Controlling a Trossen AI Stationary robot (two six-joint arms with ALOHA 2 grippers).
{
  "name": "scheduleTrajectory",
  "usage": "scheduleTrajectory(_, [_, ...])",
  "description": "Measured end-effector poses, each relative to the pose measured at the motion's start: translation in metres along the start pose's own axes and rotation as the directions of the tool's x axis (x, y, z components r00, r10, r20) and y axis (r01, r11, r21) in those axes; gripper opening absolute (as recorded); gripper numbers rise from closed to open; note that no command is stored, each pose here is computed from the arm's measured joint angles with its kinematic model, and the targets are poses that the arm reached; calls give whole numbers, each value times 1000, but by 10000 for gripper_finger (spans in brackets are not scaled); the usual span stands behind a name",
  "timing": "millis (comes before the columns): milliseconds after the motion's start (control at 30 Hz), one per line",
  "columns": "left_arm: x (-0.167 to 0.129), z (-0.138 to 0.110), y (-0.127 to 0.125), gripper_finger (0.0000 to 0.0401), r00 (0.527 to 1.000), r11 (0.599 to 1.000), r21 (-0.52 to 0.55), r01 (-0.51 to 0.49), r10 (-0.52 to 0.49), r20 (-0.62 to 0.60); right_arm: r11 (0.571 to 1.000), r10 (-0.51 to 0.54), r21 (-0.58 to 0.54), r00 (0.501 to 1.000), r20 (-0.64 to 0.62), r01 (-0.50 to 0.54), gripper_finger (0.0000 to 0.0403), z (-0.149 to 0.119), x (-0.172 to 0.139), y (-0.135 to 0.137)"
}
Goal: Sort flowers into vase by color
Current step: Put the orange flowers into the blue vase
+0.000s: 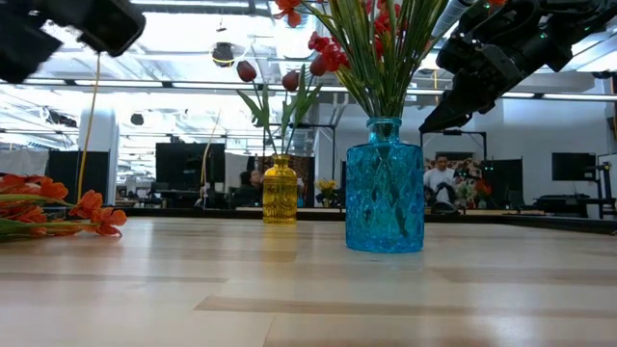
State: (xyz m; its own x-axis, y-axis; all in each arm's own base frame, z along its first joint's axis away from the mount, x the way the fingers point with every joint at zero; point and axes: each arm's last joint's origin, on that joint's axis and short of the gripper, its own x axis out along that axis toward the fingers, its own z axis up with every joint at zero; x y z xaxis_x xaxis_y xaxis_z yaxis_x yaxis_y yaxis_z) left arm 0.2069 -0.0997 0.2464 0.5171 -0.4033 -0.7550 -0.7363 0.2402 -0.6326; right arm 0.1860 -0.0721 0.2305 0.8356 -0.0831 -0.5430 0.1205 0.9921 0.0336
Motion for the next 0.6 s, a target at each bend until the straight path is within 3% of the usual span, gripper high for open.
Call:
scheduleTrajectory(233, [10,-15,9,190,994,982,-160,-101,94,-50,1000,0,0,1000,-1,0,214,0,0,0])
scheduleTrajectory(600, [47,-28,23,190,954,905,-304,-299,286,-87,1000,0,0,1000,0,0,214,0,0,0])
